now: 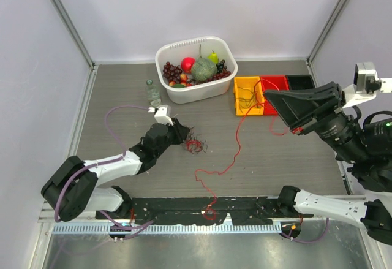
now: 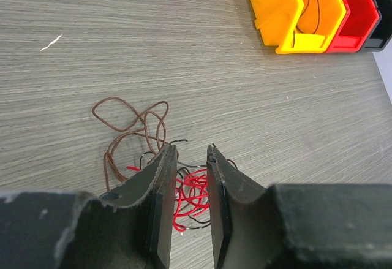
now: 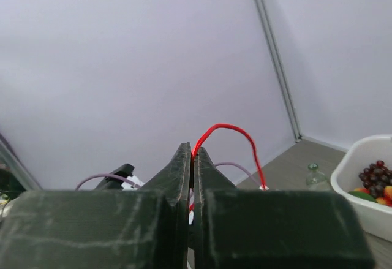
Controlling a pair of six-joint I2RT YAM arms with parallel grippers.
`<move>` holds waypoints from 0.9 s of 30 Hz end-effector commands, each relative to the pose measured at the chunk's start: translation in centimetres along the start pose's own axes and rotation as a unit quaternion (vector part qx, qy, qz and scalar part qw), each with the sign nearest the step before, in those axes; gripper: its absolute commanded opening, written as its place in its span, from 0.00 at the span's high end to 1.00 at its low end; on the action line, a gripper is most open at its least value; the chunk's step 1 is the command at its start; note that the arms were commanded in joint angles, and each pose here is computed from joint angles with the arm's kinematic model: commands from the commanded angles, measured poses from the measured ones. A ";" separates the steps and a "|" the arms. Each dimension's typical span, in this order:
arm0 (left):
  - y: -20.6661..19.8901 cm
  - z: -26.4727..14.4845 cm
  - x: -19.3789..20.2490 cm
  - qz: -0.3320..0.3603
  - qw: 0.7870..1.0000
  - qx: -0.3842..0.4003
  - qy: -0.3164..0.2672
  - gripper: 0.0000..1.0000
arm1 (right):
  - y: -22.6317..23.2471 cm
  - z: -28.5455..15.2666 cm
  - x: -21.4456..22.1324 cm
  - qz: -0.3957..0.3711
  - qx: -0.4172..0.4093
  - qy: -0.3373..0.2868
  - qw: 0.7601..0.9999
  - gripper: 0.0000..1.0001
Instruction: Untangle the cables
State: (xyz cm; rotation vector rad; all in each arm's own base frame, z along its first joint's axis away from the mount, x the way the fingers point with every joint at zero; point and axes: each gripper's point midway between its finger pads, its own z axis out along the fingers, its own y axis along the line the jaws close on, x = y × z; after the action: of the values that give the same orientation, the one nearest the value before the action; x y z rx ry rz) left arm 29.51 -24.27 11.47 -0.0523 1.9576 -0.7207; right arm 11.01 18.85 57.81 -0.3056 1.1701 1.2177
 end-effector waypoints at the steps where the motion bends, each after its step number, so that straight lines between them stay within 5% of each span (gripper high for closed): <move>1: 0.2 -0.3 -1.3 -0.002 1.000 -0.004 -0.030 0.70 | -4.1 1.4 5.5 -0.027 0.078 0.062 0.995 0.99; 9: -0.3 -2.5 -2.2 -0.012 0.996 0.039 -0.079 0.60 | -12.0 -1.0 13.1 -0.078 0.237 0.153 0.956 0.99; 22: -0.6 -2.5 -2.2 -0.010 0.996 0.049 -0.078 0.48 | -12.6 -0.6 6.7 -0.161 0.287 0.115 0.937 0.99; 27: -0.6 -2.7 -2.2 -0.011 0.995 0.052 -0.081 0.35 | -14.3 -1.3 10.3 -0.160 0.308 0.150 0.926 0.99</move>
State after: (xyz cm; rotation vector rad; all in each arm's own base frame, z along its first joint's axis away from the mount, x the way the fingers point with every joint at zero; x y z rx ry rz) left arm 27.88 -22.79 12.61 -0.0674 1.8413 -0.7848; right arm 20.41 17.75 45.96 -0.1878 1.5815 0.5551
